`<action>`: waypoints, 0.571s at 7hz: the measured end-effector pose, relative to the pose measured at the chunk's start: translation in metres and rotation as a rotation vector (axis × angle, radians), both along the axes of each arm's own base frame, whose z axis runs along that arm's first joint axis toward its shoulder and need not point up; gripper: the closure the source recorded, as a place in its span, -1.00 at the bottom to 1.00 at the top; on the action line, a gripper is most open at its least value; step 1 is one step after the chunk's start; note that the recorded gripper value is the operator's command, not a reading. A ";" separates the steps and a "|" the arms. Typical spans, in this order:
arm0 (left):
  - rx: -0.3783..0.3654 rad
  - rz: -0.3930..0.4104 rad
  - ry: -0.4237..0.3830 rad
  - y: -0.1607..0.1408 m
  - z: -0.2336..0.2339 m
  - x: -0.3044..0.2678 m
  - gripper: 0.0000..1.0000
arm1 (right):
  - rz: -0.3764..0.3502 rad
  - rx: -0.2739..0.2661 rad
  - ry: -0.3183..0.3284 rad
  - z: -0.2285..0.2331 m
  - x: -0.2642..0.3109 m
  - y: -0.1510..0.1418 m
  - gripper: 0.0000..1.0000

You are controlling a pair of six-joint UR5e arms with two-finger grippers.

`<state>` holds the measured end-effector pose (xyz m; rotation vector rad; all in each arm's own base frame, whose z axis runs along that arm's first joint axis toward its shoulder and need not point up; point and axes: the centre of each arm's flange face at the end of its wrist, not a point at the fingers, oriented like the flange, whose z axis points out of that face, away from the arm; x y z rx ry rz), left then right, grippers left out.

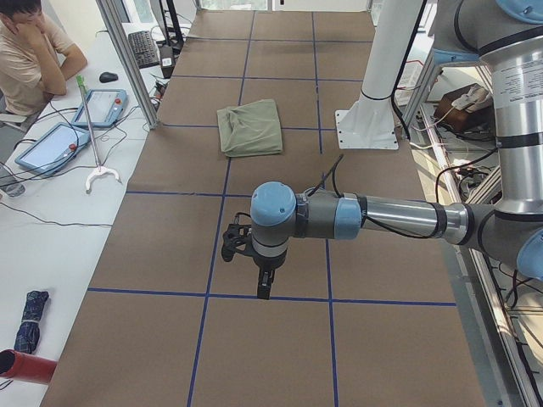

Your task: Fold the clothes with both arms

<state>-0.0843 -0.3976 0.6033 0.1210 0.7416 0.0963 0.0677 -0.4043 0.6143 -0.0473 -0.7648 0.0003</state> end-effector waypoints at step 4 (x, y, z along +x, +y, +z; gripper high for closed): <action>0.013 0.001 0.000 0.001 0.001 0.001 -1.00 | -0.001 0.001 -0.001 -0.001 0.000 -0.001 -1.00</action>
